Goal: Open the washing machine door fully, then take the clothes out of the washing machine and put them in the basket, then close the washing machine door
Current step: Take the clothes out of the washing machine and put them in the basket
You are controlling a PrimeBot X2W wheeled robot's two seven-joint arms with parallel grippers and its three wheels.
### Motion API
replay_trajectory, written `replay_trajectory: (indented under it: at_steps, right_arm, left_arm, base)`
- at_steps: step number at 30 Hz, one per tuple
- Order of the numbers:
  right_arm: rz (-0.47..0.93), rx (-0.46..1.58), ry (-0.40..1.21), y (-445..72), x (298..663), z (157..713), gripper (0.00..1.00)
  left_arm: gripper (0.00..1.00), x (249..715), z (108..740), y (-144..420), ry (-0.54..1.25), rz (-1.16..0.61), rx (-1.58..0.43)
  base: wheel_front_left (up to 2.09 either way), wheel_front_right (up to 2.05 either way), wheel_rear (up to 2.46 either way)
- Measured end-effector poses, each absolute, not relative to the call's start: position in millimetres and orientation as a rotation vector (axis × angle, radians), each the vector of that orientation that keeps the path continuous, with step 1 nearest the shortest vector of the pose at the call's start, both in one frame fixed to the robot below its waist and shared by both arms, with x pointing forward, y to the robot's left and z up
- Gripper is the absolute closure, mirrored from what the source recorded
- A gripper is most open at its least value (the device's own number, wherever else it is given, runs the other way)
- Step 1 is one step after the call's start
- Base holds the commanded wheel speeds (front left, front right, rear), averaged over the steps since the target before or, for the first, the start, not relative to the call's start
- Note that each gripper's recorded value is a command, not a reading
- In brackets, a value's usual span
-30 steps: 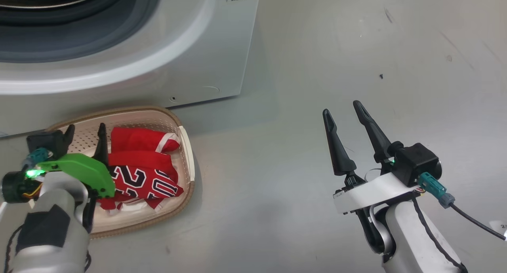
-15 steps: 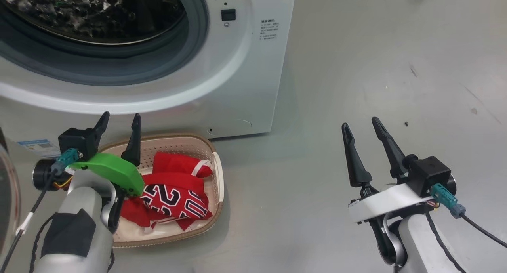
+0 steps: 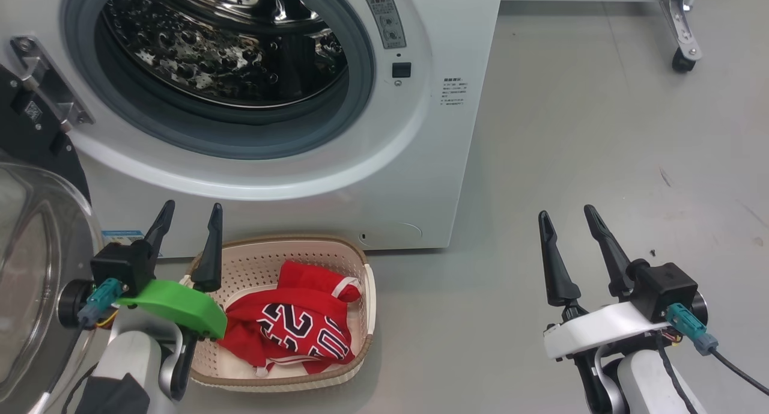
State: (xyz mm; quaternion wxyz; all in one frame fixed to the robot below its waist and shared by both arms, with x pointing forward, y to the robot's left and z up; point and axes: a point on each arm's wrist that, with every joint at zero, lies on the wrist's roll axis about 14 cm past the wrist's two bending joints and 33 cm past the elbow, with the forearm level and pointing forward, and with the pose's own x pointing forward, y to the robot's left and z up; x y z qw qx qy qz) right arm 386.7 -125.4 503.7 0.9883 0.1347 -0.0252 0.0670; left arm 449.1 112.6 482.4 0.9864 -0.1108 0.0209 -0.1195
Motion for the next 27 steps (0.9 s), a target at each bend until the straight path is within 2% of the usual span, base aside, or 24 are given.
replay_trajectory:
  at_steps: [13,27]
  right_arm:
    - [0.183,0.269,-0.076,-113.2,377.5,513.3,0.0]
    - [0.181,0.267,-0.076,-115.4,373.2,512.7,0.0]
  left_arm:
    - [0.0,415.8,491.5,143.4,-0.004,-0.151,-0.254]
    - [0.0,398.8,491.2,142.2,-0.013,-0.143,-0.24]
  base:
    - [0.0,0.0,0.0]
    - [0.0,0.0,0.0]
